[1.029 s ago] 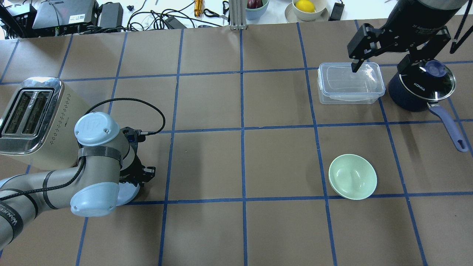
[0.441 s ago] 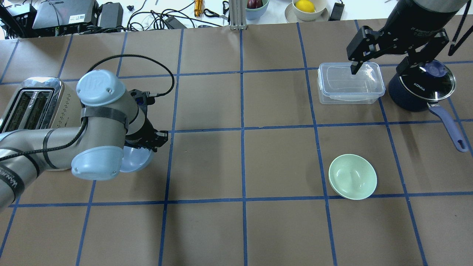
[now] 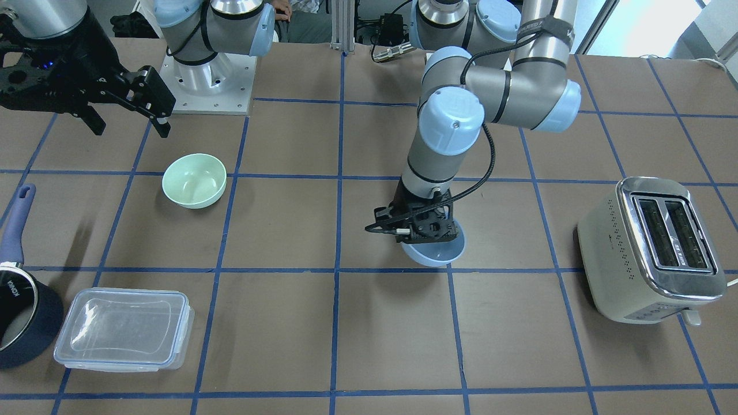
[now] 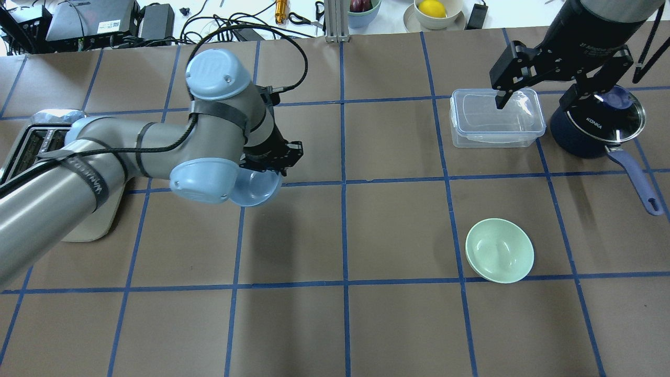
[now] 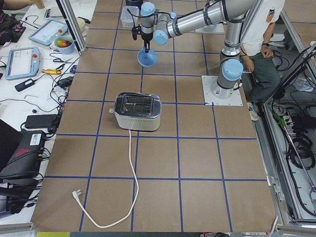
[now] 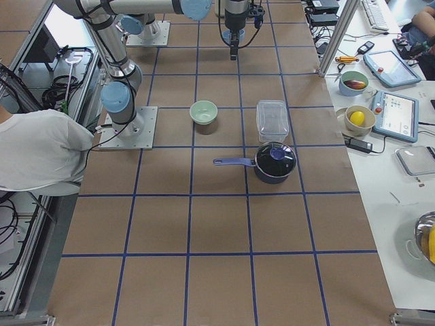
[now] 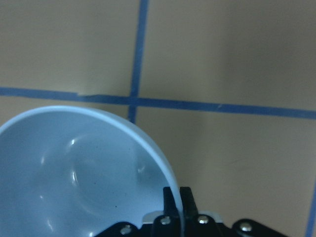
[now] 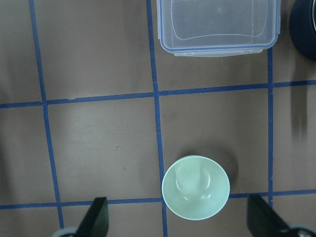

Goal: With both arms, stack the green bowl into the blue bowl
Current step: 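Carry the pale blue bowl with the left gripper toward the table center, then release the blue bowl with the left gripper while the right gripper lowers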

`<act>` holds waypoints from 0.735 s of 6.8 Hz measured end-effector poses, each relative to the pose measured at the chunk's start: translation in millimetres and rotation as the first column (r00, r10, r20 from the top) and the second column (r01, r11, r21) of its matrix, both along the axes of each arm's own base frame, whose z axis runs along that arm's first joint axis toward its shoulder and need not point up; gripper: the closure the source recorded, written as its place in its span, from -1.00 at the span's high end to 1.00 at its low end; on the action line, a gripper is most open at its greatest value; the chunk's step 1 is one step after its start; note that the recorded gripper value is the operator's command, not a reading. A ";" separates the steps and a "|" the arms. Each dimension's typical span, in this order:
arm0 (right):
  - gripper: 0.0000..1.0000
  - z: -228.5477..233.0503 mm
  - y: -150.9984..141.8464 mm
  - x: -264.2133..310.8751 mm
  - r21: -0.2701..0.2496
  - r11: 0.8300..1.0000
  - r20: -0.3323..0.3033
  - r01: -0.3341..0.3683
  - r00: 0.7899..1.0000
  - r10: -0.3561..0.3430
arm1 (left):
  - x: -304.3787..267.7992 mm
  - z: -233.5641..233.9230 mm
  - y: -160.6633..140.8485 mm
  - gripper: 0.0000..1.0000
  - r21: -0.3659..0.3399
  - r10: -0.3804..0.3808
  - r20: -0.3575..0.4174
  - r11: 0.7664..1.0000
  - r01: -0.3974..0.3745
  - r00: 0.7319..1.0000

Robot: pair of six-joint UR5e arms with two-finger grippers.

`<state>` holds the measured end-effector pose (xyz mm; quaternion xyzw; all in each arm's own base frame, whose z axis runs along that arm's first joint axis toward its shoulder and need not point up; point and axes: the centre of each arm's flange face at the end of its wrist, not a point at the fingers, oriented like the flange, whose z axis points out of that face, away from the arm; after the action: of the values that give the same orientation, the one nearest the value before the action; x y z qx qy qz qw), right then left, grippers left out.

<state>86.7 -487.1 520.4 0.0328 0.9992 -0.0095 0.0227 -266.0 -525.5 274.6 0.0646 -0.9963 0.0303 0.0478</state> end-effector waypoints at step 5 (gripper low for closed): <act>1.00 -12.0 0.6 -2.0 0.026 1.000 -0.003 -0.017 1.000 0.017 | -124.6 -53.4 -21.3 0.99 0.005 0.084 0.024 0.996 -0.084 0.996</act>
<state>84.6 -486.5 508.4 0.0244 0.9995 0.0034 0.0206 -390.6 -546.8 221.2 0.1063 -0.9933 0.0302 0.0344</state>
